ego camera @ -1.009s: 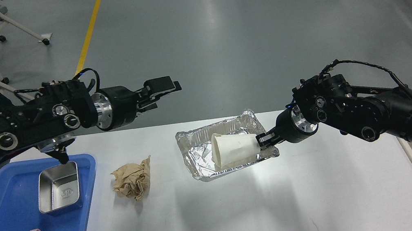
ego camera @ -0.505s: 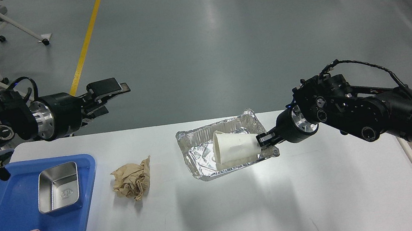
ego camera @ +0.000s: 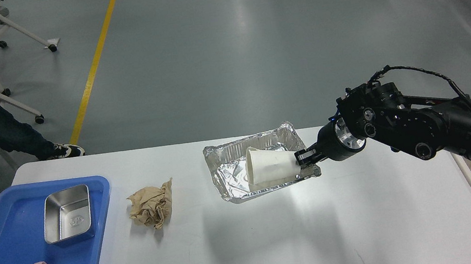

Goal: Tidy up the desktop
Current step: 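Raise the left gripper away from the foil tray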

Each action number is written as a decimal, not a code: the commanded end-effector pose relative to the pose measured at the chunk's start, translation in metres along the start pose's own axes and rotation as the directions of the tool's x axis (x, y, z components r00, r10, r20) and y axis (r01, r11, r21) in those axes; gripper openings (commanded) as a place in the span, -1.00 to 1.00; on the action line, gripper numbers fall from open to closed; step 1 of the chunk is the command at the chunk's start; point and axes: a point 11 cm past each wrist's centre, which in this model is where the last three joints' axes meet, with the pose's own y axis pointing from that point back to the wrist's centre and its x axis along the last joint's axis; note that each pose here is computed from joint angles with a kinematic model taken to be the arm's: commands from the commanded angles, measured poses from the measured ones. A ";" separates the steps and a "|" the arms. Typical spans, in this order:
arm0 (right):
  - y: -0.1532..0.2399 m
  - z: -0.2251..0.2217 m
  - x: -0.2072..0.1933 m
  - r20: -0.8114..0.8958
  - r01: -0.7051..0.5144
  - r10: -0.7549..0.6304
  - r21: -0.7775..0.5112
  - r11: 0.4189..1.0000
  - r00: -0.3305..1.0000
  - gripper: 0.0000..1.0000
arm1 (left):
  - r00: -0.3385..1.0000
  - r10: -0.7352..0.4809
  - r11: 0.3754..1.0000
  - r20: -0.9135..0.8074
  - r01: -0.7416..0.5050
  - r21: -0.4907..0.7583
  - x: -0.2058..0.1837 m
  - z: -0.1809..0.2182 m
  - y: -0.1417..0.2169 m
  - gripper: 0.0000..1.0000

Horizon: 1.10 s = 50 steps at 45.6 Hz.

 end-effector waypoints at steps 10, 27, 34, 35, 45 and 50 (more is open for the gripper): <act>0.000 0.000 0.000 0.000 0.000 0.000 -0.001 1.000 1.000 -1.00 | 0.990 0.120 0.991 -0.074 -0.115 0.064 0.023 -0.045 0.049 0.88; 0.000 0.000 0.000 0.000 0.000 0.000 -0.001 1.000 1.000 -1.00 | 0.993 0.096 0.994 -0.062 -0.093 0.054 0.018 -0.039 0.039 0.88; 0.000 0.000 0.000 0.000 0.000 0.000 -0.001 1.000 1.000 -1.00 | 0.993 0.098 0.994 -0.062 -0.095 0.051 0.019 -0.038 0.038 0.88; 0.000 0.000 0.000 0.000 0.000 0.000 -0.001 1.000 1.000 -1.00 | 0.993 0.098 0.994 -0.060 -0.095 0.050 0.019 -0.038 0.038 0.88; -0.001 0.000 0.000 0.000 0.002 -0.002 0.001 1.000 1.000 -1.00 | 0.996 0.077 0.995 -0.045 -0.074 0.059 0.016 -0.037 0.025 0.88; 0.000 -0.001 0.001 -0.002 0.000 0.000 0.001 1.000 1.000 -1.00 | 0.999 0.029 0.998 -0.024 -0.027 0.059 0.005 -0.033 0.007 0.88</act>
